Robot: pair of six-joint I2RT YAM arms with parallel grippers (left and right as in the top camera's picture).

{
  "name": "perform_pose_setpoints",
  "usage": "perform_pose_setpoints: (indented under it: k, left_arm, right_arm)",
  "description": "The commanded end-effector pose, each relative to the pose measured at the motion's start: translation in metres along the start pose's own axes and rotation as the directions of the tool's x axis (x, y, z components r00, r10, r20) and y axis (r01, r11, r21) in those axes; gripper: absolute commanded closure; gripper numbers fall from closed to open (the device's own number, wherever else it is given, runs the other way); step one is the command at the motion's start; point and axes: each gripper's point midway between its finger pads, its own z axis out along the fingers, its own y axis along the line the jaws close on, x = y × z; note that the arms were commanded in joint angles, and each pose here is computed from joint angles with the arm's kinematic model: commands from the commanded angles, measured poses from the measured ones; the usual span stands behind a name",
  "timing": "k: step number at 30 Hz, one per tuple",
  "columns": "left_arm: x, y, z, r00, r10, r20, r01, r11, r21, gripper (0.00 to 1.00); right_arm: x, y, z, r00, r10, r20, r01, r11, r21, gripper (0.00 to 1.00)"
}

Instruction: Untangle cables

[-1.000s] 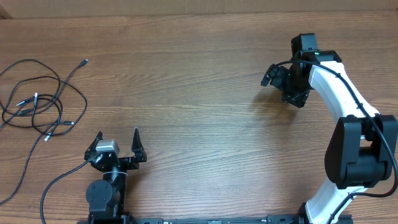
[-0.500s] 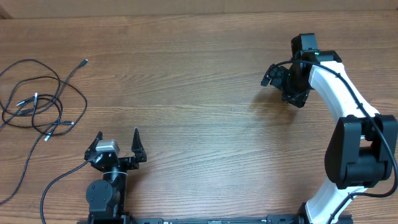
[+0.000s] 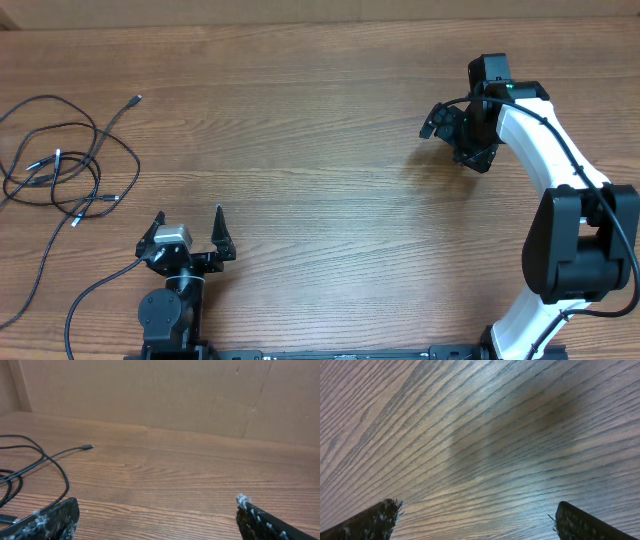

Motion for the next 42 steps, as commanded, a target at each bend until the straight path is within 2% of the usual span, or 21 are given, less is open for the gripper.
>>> perform_pose_setpoints:
  k: [1, 20, 28, 35, 42]
  left_arm:
    - [-0.001, -0.001, 0.0, 1.0, 0.022, 0.009, -0.022, 1.0, 0.004, 0.0]
    - [-0.001, -0.001, 0.0, 1.0, 0.022, 0.009, -0.022, 1.0, 0.004, 0.0]
    - [-0.001, -0.001, 0.0, 1.0, 0.022, 0.009, -0.022, 1.0, 0.004, 0.0]
    - [-0.001, -0.001, 0.0, 1.0, 0.022, 0.009, -0.022, 1.0, 0.004, 0.0]
    - [-0.001, -0.001, 0.0, 1.0, 0.022, 0.009, -0.022, 1.0, 0.004, 0.0]
  right_arm:
    - [-0.003, 0.001, -0.002, 1.0, -0.004, 0.011, 0.004, 1.0, -0.001, 0.0]
    - [-0.003, 0.002, -0.001, 1.0, -0.005, 0.01, 0.005, 1.0, 0.0, 0.0]
    - [0.009, 0.023, -0.011, 0.998, -0.062, 0.027, 0.062, 0.998, -0.024, 0.0]
    - [0.022, 0.053, -0.051, 0.985, -0.135, 0.107, 0.145, 0.985, -0.09, 0.0]
    - [0.027, 0.067, -0.129, 0.951, -0.144, 0.273, 0.201, 0.961, -0.191, 0.0]
